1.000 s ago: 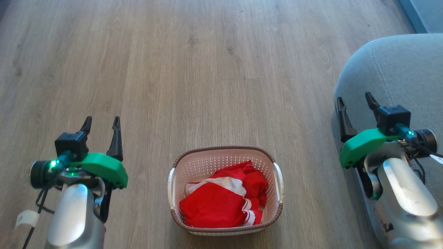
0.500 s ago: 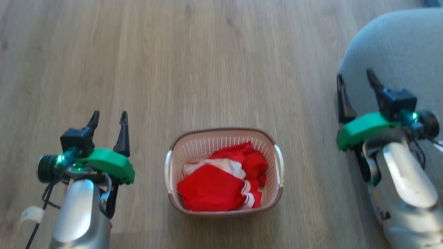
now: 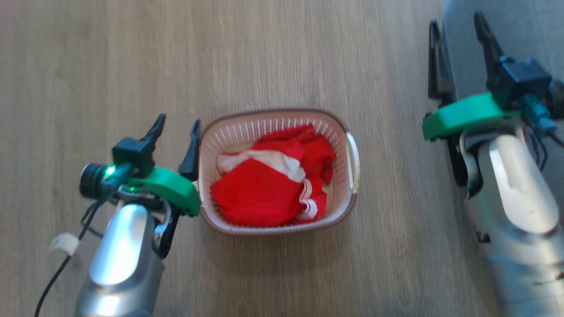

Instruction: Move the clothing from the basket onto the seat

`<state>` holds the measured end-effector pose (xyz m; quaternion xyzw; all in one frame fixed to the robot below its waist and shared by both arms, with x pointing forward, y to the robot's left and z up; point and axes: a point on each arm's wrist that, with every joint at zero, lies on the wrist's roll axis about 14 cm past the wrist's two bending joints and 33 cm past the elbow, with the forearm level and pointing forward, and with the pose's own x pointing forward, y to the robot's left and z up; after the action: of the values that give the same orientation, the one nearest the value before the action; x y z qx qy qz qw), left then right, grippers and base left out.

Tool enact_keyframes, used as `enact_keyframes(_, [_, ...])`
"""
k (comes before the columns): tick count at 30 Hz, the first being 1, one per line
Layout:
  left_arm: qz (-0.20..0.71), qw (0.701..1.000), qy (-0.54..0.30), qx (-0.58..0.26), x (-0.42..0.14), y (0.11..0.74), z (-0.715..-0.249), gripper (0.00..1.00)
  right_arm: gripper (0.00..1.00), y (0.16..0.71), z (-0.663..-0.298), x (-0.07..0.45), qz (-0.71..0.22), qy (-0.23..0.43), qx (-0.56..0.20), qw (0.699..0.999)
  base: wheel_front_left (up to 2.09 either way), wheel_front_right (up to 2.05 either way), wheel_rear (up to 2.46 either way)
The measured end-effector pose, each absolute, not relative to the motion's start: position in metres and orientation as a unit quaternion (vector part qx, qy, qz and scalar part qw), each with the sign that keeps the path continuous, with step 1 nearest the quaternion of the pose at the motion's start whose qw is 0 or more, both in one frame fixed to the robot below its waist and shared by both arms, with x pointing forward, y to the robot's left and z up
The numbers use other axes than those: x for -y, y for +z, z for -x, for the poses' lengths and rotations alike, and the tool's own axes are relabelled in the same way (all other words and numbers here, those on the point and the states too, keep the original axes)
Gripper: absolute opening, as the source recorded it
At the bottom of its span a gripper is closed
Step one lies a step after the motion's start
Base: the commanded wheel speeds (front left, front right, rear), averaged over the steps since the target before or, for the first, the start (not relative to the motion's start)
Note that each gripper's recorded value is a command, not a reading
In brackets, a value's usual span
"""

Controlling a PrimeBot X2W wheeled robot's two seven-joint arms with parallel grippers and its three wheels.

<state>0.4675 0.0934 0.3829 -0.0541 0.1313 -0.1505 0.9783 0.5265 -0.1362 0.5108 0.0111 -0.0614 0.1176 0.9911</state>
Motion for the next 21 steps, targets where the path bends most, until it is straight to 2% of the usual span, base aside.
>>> enact_keyframes(13, [0.056,0.936,-0.275,-0.211,-0.018,0.300,-0.471,1.00,1.00,0.462,-0.568,0.127,0.001,0.132,0.041,0.990,0.00,0.00,0.00])
enact_keyframes(21, [0.012,0.887,-0.395,-0.238,0.037,0.258,-0.453,1.00,1.00,0.435,-0.578,0.133,0.013,0.134,0.022,0.991,0.00,0.00,0.00])
